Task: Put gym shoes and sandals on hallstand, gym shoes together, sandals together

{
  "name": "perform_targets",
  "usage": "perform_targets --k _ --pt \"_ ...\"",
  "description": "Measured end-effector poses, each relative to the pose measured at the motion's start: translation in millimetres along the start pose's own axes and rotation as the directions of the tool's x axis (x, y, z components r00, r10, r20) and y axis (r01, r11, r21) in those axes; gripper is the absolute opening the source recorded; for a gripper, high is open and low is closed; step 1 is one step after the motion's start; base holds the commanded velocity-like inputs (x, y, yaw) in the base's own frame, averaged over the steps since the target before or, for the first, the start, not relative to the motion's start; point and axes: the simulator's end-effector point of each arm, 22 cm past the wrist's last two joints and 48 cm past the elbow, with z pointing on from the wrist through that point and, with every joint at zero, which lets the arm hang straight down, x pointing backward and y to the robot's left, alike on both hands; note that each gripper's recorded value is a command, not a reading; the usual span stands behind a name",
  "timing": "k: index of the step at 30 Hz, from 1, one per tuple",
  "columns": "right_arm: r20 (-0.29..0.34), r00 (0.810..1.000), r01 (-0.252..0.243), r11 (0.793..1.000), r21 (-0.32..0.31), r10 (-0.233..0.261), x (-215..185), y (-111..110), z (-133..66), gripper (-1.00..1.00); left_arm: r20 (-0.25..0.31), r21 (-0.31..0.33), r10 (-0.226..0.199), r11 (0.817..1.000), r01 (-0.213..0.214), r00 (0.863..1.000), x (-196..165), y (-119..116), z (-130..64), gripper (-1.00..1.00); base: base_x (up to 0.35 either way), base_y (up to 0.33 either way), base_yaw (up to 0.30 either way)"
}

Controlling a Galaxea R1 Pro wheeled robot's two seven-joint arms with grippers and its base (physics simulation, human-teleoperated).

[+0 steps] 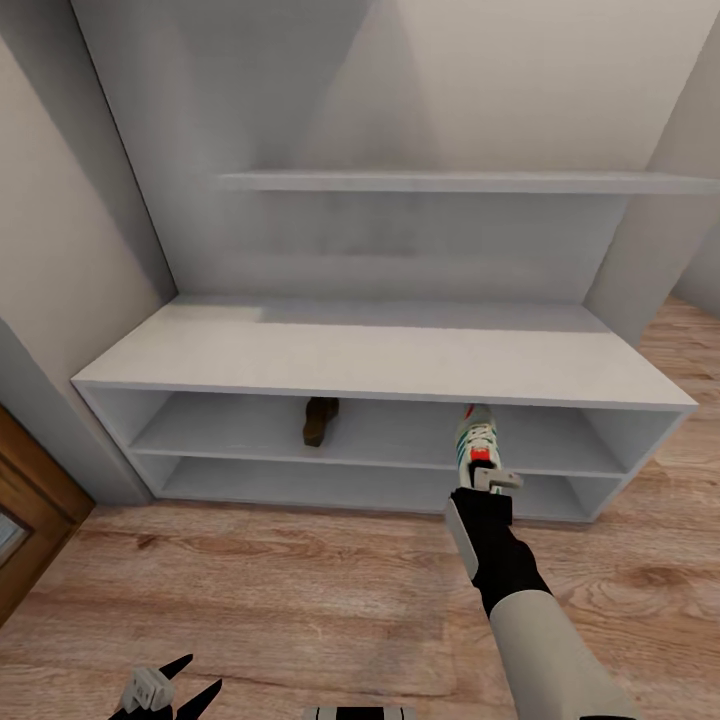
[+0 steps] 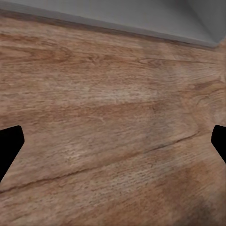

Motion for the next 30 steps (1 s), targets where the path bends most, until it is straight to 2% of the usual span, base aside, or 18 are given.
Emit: perform_targets --k 7,22,30 --pt "-0.002 1.0 0.0 1.0 0.0 0.0 0.8 -0.1 0.2 -1.0 0.0 0.0 0.0 1.0 0.0 1.0 -0.2 0.0 -0.1 1.0 0.084 0.0 0.0" --pt "-0.008 1.0 0.003 1.0 0.0 -0.003 3.9 0.6 1.2 -1.0 0.0 0.0 0.0 1.0 0.0 1.0 0.0 -0.1 -0.3 1.0 0.287 0.0 0.0" --pt "-0.008 1.0 0.004 1.0 0.0 -0.004 4.1 0.7 1.4 -1.0 0.0 0.003 0.0 1.0 0.0 1.0 0.2 -0.7 -0.2 1.0 0.075 0.0 0.0"
